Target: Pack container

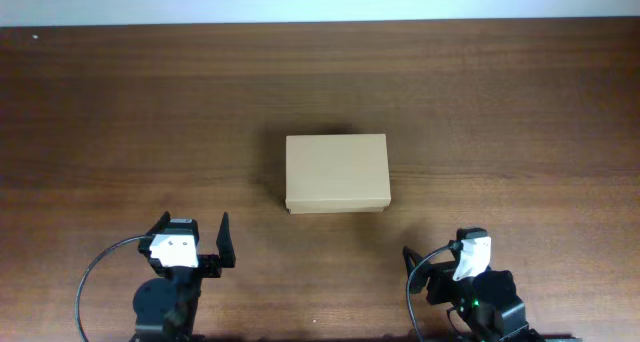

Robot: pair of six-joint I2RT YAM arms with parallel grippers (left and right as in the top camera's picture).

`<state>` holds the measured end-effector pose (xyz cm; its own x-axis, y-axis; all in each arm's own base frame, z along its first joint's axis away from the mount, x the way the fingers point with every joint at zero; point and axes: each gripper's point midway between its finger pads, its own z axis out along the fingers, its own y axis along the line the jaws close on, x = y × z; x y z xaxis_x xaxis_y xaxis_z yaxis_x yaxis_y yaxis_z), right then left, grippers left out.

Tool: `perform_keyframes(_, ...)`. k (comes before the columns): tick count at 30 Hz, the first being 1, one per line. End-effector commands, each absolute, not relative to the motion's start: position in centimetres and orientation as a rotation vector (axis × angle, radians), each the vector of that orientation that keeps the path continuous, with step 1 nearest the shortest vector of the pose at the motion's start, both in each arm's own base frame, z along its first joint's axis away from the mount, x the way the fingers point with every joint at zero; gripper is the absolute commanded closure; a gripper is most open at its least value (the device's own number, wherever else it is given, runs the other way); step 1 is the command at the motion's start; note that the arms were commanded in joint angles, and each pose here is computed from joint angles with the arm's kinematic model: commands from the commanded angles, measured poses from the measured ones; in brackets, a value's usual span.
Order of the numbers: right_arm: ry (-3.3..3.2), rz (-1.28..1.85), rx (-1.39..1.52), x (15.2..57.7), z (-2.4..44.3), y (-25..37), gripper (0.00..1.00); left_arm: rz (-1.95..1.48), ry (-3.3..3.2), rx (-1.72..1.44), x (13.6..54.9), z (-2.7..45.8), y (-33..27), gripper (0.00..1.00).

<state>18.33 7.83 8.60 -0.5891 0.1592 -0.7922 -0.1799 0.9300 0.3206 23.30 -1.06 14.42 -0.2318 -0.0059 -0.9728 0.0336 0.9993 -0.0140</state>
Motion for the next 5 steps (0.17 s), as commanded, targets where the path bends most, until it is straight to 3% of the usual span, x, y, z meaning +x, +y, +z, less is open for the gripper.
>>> perform_keyframes(1, 2.141, 0.464, -0.022, 18.38, 8.60, 7.94, 0.01, -0.032, 1.792, 0.037, 23.31, 14.61, -1.13, 0.00)
perform_keyframes(5, 2.141, 0.464, -0.022, 18.37, 8.59, 7.94, 0.01, -0.032, 1.792, 0.037, 23.31, 14.61, -1.13, 0.00)
